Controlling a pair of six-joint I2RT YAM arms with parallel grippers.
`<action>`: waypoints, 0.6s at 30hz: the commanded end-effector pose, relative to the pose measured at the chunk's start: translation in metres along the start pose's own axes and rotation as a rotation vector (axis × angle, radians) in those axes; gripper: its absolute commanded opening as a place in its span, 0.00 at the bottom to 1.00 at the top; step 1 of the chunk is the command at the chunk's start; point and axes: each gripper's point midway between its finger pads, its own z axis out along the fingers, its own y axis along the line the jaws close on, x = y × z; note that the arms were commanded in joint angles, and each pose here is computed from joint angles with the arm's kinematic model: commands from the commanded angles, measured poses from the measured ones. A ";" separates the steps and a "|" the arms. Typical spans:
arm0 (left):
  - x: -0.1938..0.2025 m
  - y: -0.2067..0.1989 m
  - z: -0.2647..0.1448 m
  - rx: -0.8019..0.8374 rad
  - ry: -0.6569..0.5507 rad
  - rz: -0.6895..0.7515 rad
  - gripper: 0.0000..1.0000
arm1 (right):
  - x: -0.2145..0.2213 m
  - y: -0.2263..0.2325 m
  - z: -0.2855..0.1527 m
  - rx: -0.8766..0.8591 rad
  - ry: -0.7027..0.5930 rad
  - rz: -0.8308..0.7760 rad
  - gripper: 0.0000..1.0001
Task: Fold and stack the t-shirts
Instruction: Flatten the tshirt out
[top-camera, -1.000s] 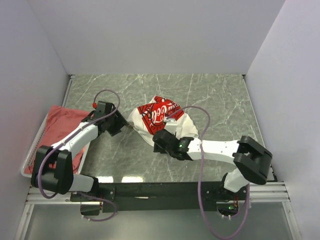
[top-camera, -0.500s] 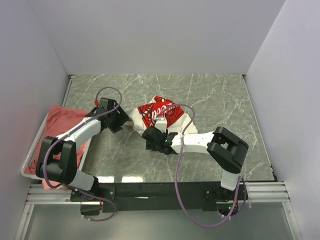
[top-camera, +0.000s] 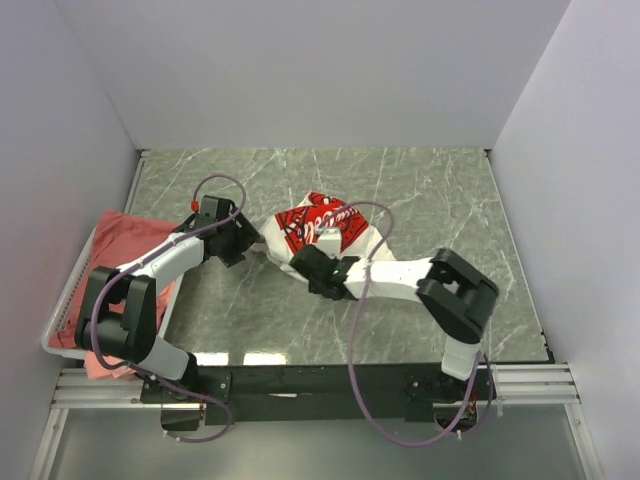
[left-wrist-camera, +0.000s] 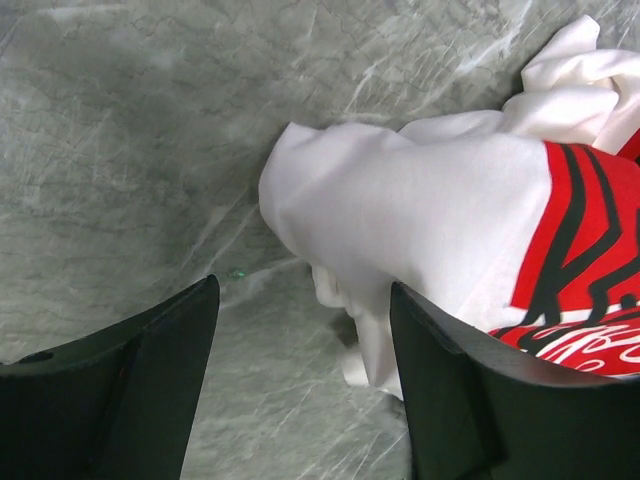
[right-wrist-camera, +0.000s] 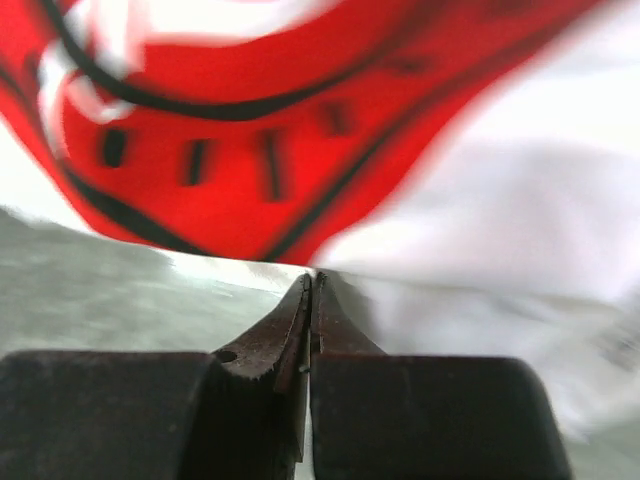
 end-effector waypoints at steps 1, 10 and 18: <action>-0.009 -0.015 -0.001 0.048 -0.032 0.012 0.74 | -0.052 -0.039 -0.042 0.035 -0.100 0.076 0.00; 0.017 -0.046 -0.006 0.101 -0.032 0.124 0.63 | -0.174 -0.146 -0.155 0.071 -0.390 0.292 0.00; 0.064 -0.082 -0.021 0.207 0.035 0.255 0.67 | -0.234 -0.175 -0.211 0.085 -0.528 0.338 0.00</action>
